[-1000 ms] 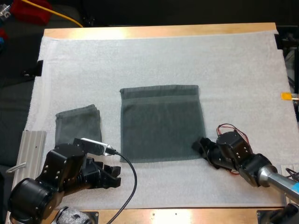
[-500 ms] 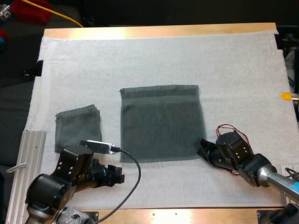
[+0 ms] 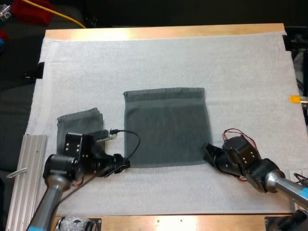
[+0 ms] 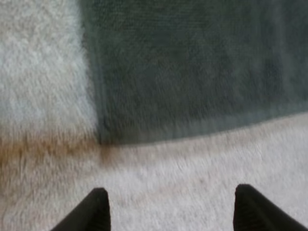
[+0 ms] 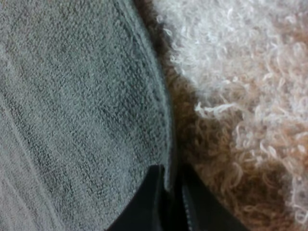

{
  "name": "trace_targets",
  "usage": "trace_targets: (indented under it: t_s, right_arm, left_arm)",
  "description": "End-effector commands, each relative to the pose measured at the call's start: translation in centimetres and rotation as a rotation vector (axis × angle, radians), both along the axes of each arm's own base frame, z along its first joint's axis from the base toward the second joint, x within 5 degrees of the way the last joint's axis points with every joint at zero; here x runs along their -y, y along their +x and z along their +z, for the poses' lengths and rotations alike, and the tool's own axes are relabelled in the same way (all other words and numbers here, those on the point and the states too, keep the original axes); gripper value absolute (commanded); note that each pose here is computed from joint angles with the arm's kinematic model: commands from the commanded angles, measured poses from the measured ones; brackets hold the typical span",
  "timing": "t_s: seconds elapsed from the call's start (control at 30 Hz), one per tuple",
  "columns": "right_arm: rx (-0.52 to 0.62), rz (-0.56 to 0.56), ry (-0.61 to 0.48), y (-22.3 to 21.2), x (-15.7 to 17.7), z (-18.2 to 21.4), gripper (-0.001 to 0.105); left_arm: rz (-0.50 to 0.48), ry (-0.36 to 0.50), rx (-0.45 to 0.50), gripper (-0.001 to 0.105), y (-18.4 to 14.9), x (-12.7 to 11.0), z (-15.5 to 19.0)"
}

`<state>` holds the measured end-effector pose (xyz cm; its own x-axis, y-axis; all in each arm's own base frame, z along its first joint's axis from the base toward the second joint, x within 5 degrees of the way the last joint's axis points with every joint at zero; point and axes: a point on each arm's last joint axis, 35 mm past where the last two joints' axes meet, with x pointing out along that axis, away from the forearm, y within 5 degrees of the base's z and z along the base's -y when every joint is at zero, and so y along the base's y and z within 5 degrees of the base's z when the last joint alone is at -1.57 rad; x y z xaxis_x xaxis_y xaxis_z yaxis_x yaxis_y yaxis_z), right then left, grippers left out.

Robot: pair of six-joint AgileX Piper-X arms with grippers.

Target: Pick towel from pile, fold and stack

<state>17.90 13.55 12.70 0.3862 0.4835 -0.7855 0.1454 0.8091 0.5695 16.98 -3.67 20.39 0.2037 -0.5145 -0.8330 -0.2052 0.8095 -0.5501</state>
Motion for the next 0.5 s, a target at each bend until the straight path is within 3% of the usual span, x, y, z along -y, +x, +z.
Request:
trace_targets:
  t_s: [0.0, 0.23, 0.47]
  right_arm:
    - [-0.002, 0.013, -0.005, 0.0, 0.0, -0.1, 0.001]
    - [-0.002, 0.013, -0.005, 0.0, 0.0, -0.1, 0.001]
    - [-0.002, 0.013, -0.005, 0.0, 0.0, -0.1, 0.001]
  left_arm:
    - [-0.015, -0.012, -0.001, 0.053, 0.4, 0.1, -0.4]
    - [-0.036, -0.038, -0.11, 0.053, 2.5, 0.5, -4.0]
    - [-0.035, -0.034, -0.158, 0.053, 3.6, 0.6, -6.3]
